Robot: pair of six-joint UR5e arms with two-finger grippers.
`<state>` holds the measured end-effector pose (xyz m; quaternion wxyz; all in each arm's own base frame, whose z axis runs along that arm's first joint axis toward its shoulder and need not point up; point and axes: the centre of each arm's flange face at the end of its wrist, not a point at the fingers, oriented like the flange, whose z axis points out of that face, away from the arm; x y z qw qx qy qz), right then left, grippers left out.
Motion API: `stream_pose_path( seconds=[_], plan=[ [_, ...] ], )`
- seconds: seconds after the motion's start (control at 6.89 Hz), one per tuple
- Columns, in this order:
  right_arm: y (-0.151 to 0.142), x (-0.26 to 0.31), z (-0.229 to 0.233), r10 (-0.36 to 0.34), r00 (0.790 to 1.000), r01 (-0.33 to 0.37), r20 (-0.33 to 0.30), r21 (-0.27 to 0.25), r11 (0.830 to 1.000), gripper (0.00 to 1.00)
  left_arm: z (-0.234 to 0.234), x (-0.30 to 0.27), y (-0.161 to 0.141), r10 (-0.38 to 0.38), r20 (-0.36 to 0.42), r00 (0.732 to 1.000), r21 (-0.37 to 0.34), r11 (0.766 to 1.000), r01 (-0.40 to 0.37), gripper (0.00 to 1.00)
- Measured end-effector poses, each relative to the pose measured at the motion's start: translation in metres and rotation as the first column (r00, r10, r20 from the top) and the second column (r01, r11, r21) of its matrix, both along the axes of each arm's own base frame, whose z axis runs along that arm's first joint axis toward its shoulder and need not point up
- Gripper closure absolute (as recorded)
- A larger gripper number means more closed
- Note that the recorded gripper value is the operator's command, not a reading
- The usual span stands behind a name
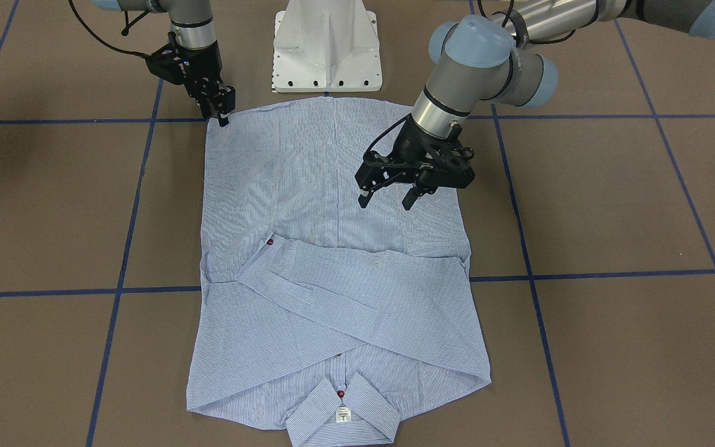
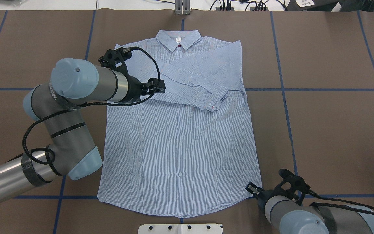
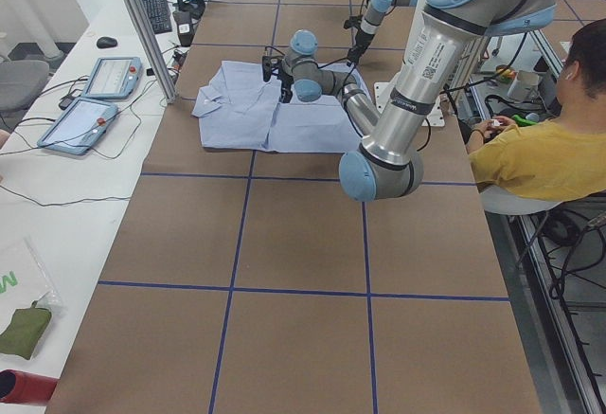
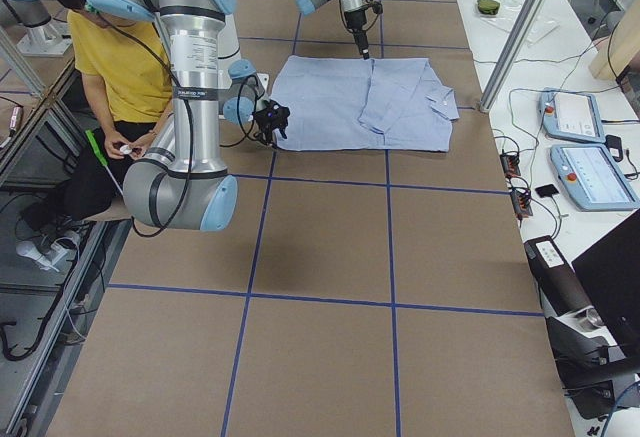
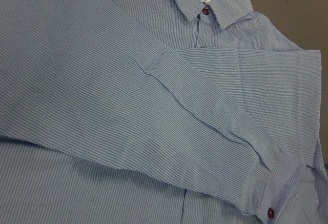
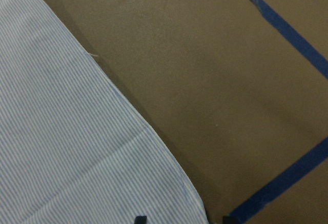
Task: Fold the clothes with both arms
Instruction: 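Release the sleeve with the left gripper while the right gripper moves to the hem corner, then grasp both hem corners nearest the robot with left and right grippers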
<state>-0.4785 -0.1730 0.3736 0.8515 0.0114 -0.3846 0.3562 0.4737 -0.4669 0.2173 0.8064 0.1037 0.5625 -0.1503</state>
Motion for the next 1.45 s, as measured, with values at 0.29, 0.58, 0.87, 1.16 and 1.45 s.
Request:
stream_pose_path(
  seconds=[0.29, 0.58, 0.87, 1.16, 1.45],
  plan=[
    [0.0, 0.0, 0.004, 0.0, 1.0, 0.0, -0.01, 0.0, 1.0, 1.0, 0.0, -0.001, -0.001, -0.004, 0.001, 1.0, 0.0, 1.0, 0.004, 0.04],
    [-0.001, 0.001, 0.005, 0.002, 1.0, -0.002, -0.018, -0.002, 1.0, 1.0, 0.0, -0.001, -0.001, -0.007, 0.0, 1.0, -0.005, 1.0, 0.007, 0.04],
    [-0.005, 0.007, -0.003, 0.01, 1.0, -0.01, -0.004, -0.003, 1.0, 1.0, 0.009, -0.01, 0.008, -0.015, -0.007, 1.0, -0.038, 0.999, 0.015, 0.04],
    [-0.01, 0.02, -0.019, 0.017, 1.0, -0.017, 0.017, -0.009, 1.0, 1.0, 0.036, -0.025, 0.051, -0.017, 0.012, 1.0, -0.106, 0.994, 0.018, 0.05],
    [-0.016, 0.028, -0.025, 0.023, 1.0, -0.023, 0.019, -0.02, 1.0, 1.0, 0.069, -0.02, 0.121, -0.012, 0.123, 0.992, -0.155, 0.987, 0.031, 0.1]
  ],
)
